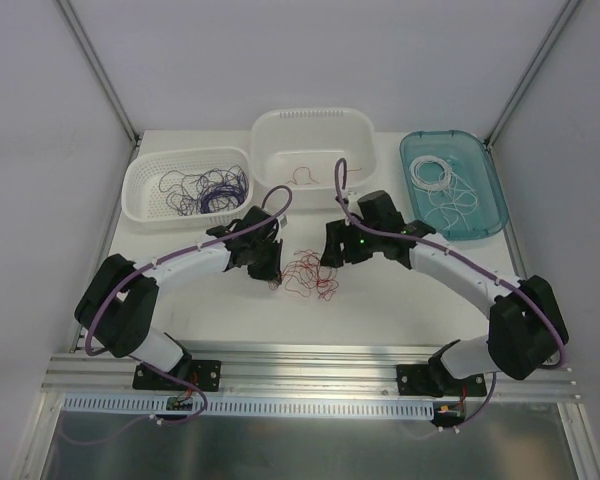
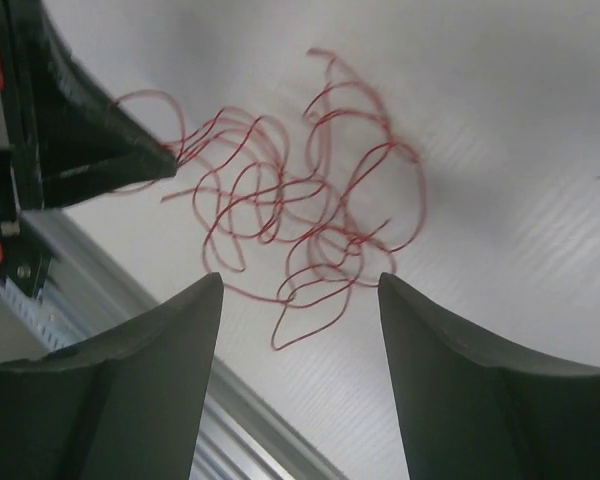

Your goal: Untangle the cables

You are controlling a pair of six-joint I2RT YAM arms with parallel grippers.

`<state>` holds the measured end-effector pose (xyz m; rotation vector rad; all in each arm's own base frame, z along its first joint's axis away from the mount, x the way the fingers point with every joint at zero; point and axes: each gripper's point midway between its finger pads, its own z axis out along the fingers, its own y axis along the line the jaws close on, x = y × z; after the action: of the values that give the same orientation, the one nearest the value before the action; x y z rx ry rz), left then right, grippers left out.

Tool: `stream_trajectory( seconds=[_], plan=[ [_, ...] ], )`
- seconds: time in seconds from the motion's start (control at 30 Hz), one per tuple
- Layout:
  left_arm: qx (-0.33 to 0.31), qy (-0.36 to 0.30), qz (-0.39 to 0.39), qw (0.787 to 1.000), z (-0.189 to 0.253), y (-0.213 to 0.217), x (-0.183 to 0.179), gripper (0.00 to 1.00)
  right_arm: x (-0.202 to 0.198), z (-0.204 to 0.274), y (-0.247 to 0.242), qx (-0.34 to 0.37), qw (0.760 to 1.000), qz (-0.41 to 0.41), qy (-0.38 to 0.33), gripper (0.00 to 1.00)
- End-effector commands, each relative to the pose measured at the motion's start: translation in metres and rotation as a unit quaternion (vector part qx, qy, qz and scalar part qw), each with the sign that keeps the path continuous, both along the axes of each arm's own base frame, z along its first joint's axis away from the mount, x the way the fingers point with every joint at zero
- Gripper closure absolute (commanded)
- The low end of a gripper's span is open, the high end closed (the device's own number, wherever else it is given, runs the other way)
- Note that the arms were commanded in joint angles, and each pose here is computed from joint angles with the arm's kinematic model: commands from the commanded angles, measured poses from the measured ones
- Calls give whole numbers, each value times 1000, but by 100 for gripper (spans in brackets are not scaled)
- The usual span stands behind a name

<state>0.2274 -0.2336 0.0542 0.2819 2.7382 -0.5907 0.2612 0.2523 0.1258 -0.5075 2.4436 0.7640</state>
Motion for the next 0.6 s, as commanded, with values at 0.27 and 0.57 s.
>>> stream_trajectory(
  seconds=[0.27, 0.57],
  plan=[
    [-20, -12, -9, 1000, 13, -12, 5, 100, -34, -6, 66, 66, 992, 103, -12, 38],
    [-4, -32, 8, 999, 14, -2, 9, 100, -31, -30, 57, 12, 996, 86, -23, 88]
  ],
)
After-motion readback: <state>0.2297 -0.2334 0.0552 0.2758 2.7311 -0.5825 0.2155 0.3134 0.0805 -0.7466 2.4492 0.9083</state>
